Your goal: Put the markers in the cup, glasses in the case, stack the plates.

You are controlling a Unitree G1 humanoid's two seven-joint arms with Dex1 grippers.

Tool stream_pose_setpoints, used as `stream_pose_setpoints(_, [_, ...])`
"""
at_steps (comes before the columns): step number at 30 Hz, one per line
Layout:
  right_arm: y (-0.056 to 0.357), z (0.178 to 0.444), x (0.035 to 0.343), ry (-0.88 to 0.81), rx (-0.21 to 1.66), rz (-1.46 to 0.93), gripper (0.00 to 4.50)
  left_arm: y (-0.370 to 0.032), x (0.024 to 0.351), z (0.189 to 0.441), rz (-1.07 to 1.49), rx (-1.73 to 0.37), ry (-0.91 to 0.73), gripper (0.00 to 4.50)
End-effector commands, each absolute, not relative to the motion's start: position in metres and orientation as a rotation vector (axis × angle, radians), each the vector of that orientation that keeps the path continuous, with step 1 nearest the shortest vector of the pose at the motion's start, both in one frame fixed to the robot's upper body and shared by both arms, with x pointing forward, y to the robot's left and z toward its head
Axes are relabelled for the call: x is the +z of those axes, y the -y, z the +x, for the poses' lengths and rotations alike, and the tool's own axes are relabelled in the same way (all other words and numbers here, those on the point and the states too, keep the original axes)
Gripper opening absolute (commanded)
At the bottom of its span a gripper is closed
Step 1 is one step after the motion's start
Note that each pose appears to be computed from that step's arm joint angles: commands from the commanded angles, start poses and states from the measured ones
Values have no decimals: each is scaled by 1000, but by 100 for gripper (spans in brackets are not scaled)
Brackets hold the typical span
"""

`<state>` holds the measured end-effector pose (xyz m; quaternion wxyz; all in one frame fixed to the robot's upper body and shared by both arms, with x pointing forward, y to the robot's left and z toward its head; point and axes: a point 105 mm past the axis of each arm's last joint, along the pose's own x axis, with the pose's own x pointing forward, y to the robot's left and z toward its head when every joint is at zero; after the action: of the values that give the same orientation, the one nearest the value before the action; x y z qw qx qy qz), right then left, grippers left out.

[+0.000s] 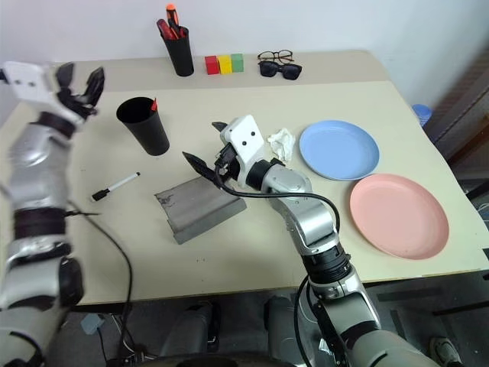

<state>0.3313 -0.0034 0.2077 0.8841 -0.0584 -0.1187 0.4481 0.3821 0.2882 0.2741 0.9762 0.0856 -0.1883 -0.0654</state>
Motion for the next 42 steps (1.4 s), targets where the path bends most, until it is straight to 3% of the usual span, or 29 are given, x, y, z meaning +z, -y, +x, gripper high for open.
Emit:
stream_pose_setpoints(1, [-2, 322, 218, 297, 964, -126, 450, -284, 254, 358, 281, -271, 140, 447])
stream_pose_setpoints(9, [-8, 309, 204, 260, 1091, -197, 450, -278, 153, 335, 390, -383, -536, 447])
stream_pose_setpoints(15, [-4, 304, 195, 242, 1121, -244, 450, -282, 129, 355, 394, -327, -648, 447])
stream_pose_setpoints(18, [-2, 303, 194, 240, 1106, -254, 450, -283, 125, 366, 361, -307, -658, 363])
stream_pose_setpoints(24, [1, 301, 192, 234, 1082, -252, 450, -286, 121, 370, 324, -304, -664, 61])
stream_pose_setpoints(25, [1, 301, 192, 234, 1079, -251, 450, -289, 123, 371, 312, -283, -649, 10])
stream_pose_setpoints(26, [1, 301, 192, 234, 1078, -251, 450, -293, 127, 373, 293, -258, -625, 1])
stream_pose_setpoints(32, [2, 302, 193, 237, 1073, -254, 450, -331, 229, 403, 175, 77, 1, 1])
stream_pose_setpoints(37, [-1, 310, 200, 269, 1039, -246, 450, -298, 315, 395, 165, 66, 460, 1])
stream_pose_setpoints(42, [-7, 316, 205, 296, 1014, -232, 450, -237, 333, 406, 161, -47, 605, 1])
